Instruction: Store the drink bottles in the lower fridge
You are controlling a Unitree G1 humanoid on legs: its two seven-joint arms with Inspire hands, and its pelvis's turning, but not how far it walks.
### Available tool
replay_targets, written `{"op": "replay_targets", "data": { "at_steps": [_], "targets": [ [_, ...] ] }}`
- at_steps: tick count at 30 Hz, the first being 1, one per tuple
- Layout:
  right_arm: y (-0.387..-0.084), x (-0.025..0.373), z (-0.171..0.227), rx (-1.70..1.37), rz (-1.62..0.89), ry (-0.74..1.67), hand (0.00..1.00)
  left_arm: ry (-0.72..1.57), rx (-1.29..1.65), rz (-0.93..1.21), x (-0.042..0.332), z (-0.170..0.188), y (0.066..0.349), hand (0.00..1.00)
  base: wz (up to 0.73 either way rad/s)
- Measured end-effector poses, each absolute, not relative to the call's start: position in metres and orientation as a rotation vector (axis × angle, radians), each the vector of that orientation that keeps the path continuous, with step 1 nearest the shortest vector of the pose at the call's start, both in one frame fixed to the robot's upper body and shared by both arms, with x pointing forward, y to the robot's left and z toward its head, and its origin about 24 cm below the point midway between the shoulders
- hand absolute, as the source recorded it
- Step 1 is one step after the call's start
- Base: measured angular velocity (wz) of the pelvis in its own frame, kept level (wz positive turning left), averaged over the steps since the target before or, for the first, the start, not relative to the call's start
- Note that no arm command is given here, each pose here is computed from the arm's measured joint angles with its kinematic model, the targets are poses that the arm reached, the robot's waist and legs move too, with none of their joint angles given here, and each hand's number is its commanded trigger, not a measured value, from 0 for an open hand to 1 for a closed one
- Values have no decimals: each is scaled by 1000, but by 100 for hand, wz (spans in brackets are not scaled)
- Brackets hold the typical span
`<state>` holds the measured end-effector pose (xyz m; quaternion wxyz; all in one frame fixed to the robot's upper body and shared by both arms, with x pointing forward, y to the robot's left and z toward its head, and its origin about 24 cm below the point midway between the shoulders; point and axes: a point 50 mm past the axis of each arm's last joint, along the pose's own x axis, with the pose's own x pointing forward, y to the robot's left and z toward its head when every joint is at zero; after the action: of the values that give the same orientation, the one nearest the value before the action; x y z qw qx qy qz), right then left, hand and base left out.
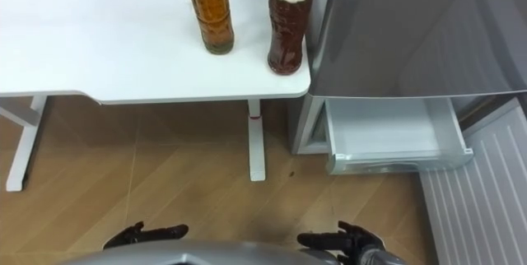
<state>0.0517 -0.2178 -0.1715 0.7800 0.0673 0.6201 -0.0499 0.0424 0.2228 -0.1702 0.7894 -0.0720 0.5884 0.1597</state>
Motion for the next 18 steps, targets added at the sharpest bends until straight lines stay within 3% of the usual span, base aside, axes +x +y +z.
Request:
{"op": "replay_targets", "data": {
  "at_steps": [18],
  "targets": [
    [-220, 49, -172, 104, -113, 1354, 0, 1298, -158, 724, 17, -167, 244, 0, 2]
  ]
}}
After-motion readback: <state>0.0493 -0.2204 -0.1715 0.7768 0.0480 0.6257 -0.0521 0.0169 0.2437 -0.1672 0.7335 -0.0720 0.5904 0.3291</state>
